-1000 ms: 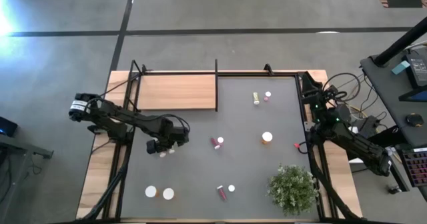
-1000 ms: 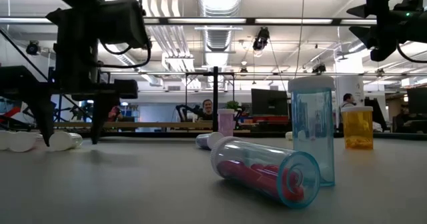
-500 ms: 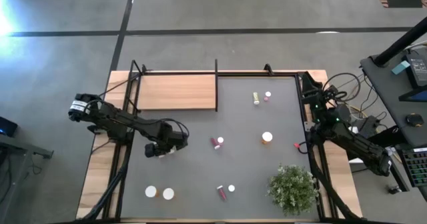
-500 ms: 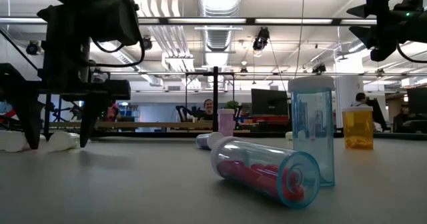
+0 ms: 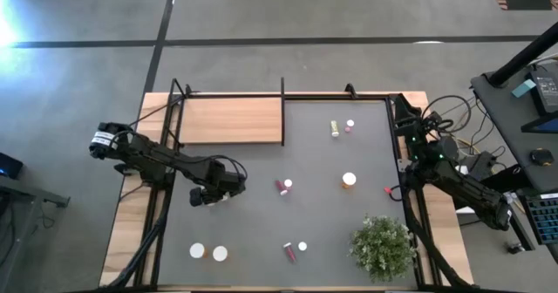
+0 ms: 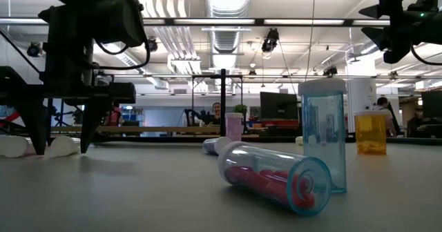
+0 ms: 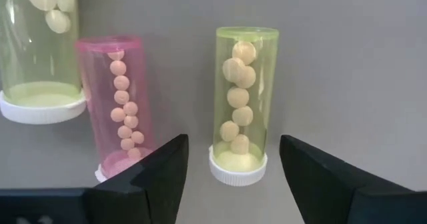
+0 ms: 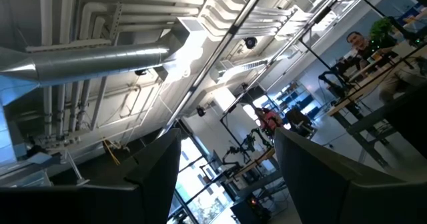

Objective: Pick and place medicine bottles onto shelf by color
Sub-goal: Put the middle yellow pill bottle on the shelf

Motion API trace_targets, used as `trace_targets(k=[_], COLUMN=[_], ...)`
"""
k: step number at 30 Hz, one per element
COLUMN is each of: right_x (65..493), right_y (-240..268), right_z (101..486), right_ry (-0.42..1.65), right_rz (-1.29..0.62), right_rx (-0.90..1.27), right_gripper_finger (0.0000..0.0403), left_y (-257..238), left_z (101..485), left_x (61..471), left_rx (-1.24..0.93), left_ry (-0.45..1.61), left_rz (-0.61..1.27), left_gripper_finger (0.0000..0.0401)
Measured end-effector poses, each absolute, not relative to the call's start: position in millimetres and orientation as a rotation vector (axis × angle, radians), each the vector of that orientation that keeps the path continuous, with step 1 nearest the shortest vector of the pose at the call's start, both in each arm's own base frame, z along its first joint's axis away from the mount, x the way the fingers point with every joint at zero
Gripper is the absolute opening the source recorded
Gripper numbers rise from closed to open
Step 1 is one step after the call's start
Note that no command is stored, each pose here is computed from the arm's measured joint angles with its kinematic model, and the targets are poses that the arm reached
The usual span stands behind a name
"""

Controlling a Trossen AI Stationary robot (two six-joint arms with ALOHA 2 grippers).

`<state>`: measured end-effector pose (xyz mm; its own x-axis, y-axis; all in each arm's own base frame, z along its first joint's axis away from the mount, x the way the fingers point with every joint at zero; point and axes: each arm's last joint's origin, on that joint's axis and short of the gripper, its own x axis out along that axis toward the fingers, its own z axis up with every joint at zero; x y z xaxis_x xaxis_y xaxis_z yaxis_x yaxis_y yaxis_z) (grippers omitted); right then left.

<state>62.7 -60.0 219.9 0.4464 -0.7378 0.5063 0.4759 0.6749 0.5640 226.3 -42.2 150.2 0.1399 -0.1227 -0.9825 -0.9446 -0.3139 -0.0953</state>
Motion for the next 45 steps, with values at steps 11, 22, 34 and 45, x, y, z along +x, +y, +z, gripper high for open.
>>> trace_targets(k=[11,22,34,45], right_x=[62.7,62.7,62.7,62.8], right_y=[-60.0,-60.0,-60.0,-60.0], right_z=[219.9,219.8,219.9,219.8], right_ry=[-0.804,-0.804,-0.805,-0.804], right_rz=[-0.772,-0.773,-0.772,-0.772], right_rx=[0.366,0.366,0.366,0.366], right_gripper_finger=[0.0231,0.0231,0.0231,0.0231], left_y=[-42.4,-42.3,-41.7,-41.9], left_z=[150.3,150.3,150.4,150.7], left_x=[227.2,227.1,227.1,230.9], left_rx=[-1.607,-1.599,-1.508,-1.449], left_ry=[1.054,1.059,1.072,1.089], left_rz=[1.26,1.252,1.194,1.086], left_gripper_finger=[0.0146,0.0109,0.0108,0.0115])
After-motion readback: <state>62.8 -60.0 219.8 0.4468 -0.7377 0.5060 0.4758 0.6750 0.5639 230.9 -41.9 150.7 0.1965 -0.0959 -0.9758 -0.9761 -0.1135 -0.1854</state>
